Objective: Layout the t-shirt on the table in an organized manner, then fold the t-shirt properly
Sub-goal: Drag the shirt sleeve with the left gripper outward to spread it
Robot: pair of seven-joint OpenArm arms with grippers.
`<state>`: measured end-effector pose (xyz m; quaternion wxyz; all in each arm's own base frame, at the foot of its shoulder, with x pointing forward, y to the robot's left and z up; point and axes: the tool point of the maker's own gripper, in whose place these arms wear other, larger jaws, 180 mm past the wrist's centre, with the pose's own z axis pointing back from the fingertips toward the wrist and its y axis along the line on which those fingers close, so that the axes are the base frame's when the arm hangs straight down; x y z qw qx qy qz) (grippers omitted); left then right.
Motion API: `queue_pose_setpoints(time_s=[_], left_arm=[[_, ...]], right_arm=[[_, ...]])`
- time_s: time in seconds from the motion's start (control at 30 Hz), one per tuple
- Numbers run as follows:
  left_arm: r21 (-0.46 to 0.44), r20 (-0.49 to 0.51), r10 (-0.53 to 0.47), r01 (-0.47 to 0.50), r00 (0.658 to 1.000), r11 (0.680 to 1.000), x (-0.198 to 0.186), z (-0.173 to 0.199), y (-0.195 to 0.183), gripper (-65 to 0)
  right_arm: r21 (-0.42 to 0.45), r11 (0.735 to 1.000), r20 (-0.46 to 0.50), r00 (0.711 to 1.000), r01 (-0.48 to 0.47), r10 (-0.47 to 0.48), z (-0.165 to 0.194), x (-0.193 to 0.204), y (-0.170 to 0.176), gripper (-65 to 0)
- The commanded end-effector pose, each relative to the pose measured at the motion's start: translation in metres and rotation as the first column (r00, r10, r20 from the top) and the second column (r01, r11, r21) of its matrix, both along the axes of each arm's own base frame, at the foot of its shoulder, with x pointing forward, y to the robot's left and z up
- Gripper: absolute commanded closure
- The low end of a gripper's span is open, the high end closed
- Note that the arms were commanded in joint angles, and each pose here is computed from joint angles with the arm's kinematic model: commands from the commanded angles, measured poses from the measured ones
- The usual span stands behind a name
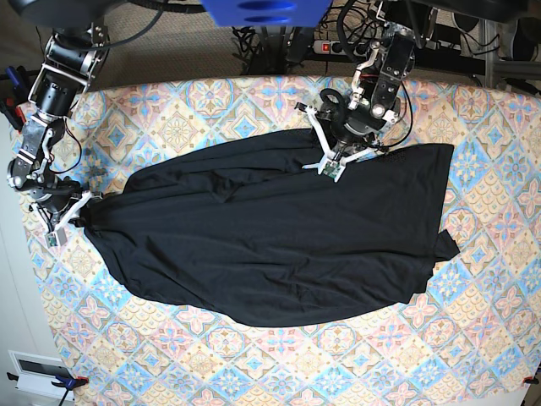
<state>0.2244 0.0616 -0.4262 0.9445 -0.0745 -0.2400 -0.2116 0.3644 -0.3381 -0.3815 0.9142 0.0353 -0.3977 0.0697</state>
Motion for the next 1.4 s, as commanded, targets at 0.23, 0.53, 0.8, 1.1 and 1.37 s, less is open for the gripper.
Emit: queue_pose_setpoints(time_s=[0.23,0.53,0.8,1.1,1.37], left_arm=[[-0.028,0.041,0.117,-0.116,0.992,0.993,-0.007,0.030,0.040,0.0],[-0.191,-0.005,0.375,-0.369,0.927,0.910,-0.024,0.050,0.098,0.0],[-0.226,-0.026,0.436,-0.430,0.899,0.874,-0.031,0.057,0.126,0.0],[-0.161,-0.045,0.385,-0.387,0.922,0.908,-0.033,0.049,0.136,-2.6],[-0.174,-0.052,0.381,-0.384,0.923,0.907,-0.033,0.046,0.132,-11.7]], right_arm=[[-0.010,1.000,0.071,0.997,0.009,-0.008,0.024,0.013,-0.009,0.0],[-0.008,1.000,0.066,0.998,0.014,-0.013,0.022,0.013,-0.010,0.0],[-0.025,1.000,0.056,0.998,0.017,-0.016,0.021,0.011,-0.013,0.0],[-0.121,0.992,0.011,0.999,0.040,-0.039,0.015,0.006,-0.028,0.0],[-0.121,0.992,0.011,0.999,0.040,-0.039,0.015,0.006,-0.028,0.0]])
